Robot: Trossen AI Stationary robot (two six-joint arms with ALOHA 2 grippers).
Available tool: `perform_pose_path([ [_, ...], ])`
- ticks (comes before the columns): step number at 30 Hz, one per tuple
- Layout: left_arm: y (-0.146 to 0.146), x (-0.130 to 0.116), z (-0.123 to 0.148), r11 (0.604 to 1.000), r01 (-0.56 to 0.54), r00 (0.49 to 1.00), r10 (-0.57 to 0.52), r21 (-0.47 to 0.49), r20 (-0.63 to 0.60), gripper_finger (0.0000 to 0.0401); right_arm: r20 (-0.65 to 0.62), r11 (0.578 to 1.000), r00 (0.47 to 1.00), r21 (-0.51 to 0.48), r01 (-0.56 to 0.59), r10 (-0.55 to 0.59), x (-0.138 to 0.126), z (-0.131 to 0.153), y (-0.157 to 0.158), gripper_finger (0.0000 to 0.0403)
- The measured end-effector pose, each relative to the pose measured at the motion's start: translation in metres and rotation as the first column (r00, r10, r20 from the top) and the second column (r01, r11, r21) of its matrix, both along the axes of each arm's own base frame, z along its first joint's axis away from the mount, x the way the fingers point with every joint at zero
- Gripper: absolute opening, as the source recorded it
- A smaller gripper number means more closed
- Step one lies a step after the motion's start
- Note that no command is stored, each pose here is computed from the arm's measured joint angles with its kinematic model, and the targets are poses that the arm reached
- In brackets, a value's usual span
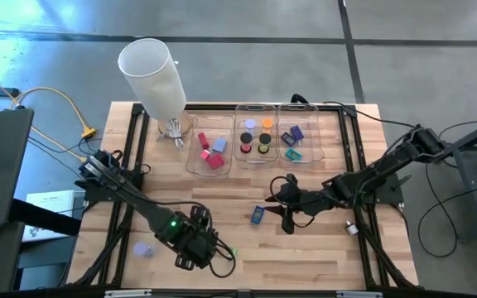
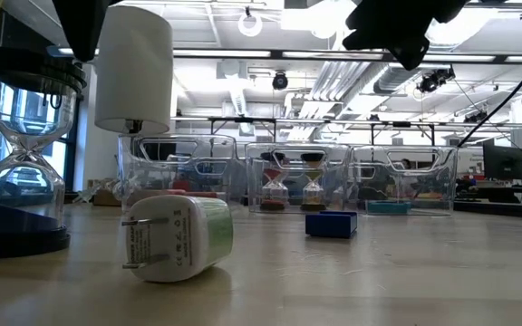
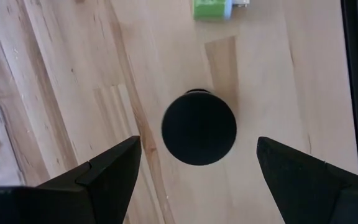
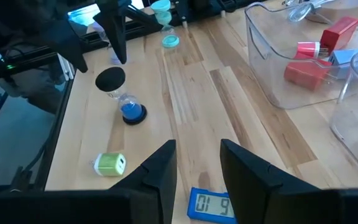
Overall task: Pick & Place Office items
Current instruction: Put the blue hourglass into the middle transparent bin
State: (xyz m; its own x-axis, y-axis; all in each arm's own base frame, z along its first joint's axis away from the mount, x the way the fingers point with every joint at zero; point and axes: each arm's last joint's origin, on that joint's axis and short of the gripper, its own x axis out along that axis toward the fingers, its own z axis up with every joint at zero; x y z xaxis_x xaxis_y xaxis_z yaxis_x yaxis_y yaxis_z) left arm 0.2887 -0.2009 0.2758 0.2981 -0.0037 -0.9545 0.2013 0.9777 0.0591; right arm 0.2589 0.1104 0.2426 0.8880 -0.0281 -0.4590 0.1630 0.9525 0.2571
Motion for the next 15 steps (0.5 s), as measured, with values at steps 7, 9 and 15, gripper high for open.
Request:
perform_pose_path([
  [7,0.001,-0.001,-0.01,1.0,0.0,1.0,0.0,0.011,-0.014,0.0313,0.0,1.0,1.0,-0.004,-0.002,0.002,0.0,0.0,0.0,0.0111],
  [9,0.001,-0.001,-0.013,1.0,0.0,1.0,0.0,0.012,-0.016,0.0313,0.0,1.0,1.0,-0.004,-0.002,0.002,0.0,0.0,0.0,0.0111],
  [15,0.002,0.001,-0.015,1.0,-0.005,1.0,0.005,0.003,-0.001,0.0313,0.0,1.0,1.0,-0.004,-0.002,0.002,0.0,0.0,0.0,0.0111],
])
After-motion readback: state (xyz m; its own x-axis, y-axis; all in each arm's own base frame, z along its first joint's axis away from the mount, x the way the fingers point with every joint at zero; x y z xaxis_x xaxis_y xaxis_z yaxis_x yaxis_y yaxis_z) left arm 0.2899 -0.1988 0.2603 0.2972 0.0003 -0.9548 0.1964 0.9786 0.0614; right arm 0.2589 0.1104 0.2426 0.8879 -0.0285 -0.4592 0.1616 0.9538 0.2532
